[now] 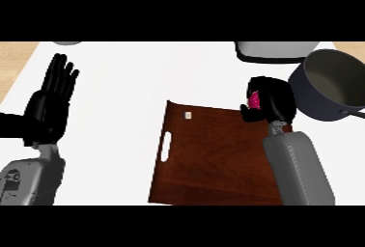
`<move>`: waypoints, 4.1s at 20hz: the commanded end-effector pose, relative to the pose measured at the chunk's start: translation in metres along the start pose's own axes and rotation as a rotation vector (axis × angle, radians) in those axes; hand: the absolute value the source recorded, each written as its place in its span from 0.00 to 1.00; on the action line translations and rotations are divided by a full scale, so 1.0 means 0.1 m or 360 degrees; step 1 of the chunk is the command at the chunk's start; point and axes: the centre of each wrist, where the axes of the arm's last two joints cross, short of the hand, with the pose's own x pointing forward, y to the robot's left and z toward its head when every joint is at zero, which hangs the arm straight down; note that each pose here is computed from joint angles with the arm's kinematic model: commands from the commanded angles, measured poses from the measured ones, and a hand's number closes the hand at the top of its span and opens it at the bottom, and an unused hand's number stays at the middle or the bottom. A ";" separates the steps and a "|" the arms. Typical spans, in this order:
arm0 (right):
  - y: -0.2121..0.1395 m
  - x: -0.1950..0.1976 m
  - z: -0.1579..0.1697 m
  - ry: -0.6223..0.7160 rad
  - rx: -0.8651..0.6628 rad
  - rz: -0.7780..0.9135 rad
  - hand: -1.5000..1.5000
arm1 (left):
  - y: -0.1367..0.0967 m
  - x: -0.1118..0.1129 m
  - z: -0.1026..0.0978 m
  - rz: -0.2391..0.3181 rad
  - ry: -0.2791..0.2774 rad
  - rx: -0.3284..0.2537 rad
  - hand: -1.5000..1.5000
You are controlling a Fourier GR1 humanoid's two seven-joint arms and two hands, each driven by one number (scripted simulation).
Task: Pick the cupcake from the tray and place it in the pot
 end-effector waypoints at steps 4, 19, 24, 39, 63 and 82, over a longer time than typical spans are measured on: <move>-0.58 0.37 -0.41 0.0776 -0.0671 0.0068 1.00 | -0.13 0.03 -0.05 0.0012 0.0000 -0.0067 0.50; -1.01 0.52 -0.60 0.1429 -0.0978 0.0332 1.00 | -0.07 -0.09 -0.02 0.0004 0.0030 0.0029 0.50; -0.90 -0.05 -0.26 0.1448 -0.0972 0.0358 1.00 | -0.04 0.01 -0.03 0.0008 0.0033 0.0018 0.50; -0.80 -1.63 0.04 0.1484 -0.0962 0.0319 1.00 | -0.01 0.02 0.02 0.0011 0.0031 -0.0018 0.50; -0.63 -1.83 0.02 0.1274 -0.1127 -0.0646 0.00 | -0.12 0.03 -0.02 0.0006 0.0004 -0.0006 0.50; -1.07 -2.52 1.60 0.1174 -0.1673 -0.0969 0.00 | -0.09 -0.09 -0.03 0.0030 0.0029 0.0046 0.50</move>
